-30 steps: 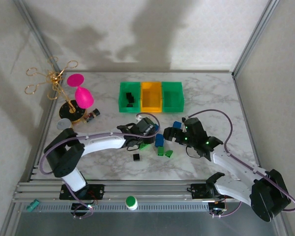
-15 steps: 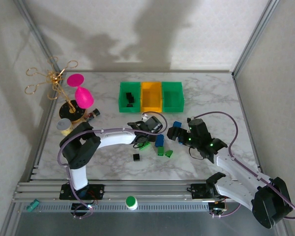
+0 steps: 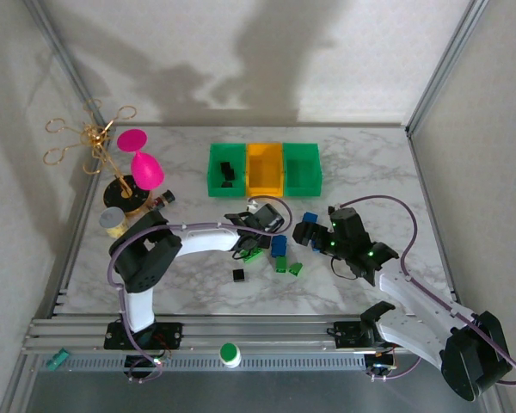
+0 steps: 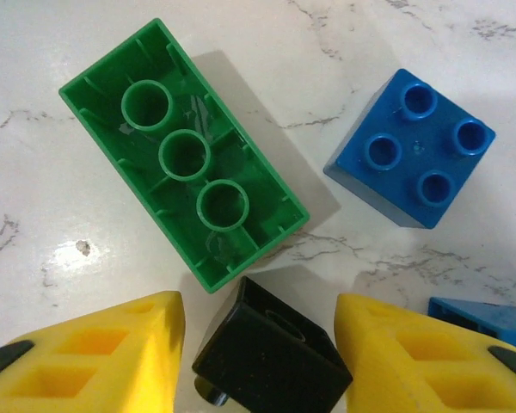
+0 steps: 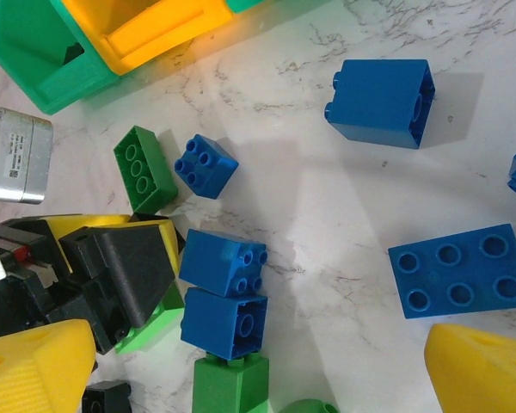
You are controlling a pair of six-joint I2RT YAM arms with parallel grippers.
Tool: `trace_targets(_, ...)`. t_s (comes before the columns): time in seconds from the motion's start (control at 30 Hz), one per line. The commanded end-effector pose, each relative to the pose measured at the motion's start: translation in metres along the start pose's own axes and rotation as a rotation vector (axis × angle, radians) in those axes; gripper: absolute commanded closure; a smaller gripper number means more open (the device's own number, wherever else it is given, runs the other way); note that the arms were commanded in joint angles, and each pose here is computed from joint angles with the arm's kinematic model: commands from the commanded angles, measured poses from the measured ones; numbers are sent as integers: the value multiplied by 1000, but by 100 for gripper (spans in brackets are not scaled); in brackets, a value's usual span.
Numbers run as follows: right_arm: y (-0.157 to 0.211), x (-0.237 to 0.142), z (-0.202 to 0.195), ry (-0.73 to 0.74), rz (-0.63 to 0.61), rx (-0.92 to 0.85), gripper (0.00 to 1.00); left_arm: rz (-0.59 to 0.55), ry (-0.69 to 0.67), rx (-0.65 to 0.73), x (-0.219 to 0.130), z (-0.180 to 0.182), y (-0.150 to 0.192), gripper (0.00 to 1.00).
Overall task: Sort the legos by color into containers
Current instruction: Pick up the lego from the center of the table, then place the lego in the container.
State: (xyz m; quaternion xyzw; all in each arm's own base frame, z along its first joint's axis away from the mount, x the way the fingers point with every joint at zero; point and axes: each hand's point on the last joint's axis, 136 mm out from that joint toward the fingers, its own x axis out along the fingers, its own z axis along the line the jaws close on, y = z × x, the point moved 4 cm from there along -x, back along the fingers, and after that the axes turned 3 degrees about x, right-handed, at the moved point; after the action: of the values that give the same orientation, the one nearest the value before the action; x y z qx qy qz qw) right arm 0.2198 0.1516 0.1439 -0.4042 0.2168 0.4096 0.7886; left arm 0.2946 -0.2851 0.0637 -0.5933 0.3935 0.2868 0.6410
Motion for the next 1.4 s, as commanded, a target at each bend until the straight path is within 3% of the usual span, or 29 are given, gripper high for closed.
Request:
trace_targets(0.0, -2, -2, -4, 17, -15, 24, 1, 12, -12, -5, 5, 5, 3, 54)
trace_targets(0.33, -5, -3, 0, 1, -23, 13, 1, 5, 6, -15, -1, 5, 0, 58)
trace_targets(0.67, -18, -6, 24, -96, -52, -36, 1, -61, 27, -55, -35, 17, -25, 58)
trace_targets(1.0, -36, 7, 48, -178, -75, -54, 1, -166, 0, -136, -54, 62, -98, 58)
trace_targets(1.37, -47, 24, 58, -193, -87, -63, 1, -184, -64, -240, -5, 108, -163, 60)
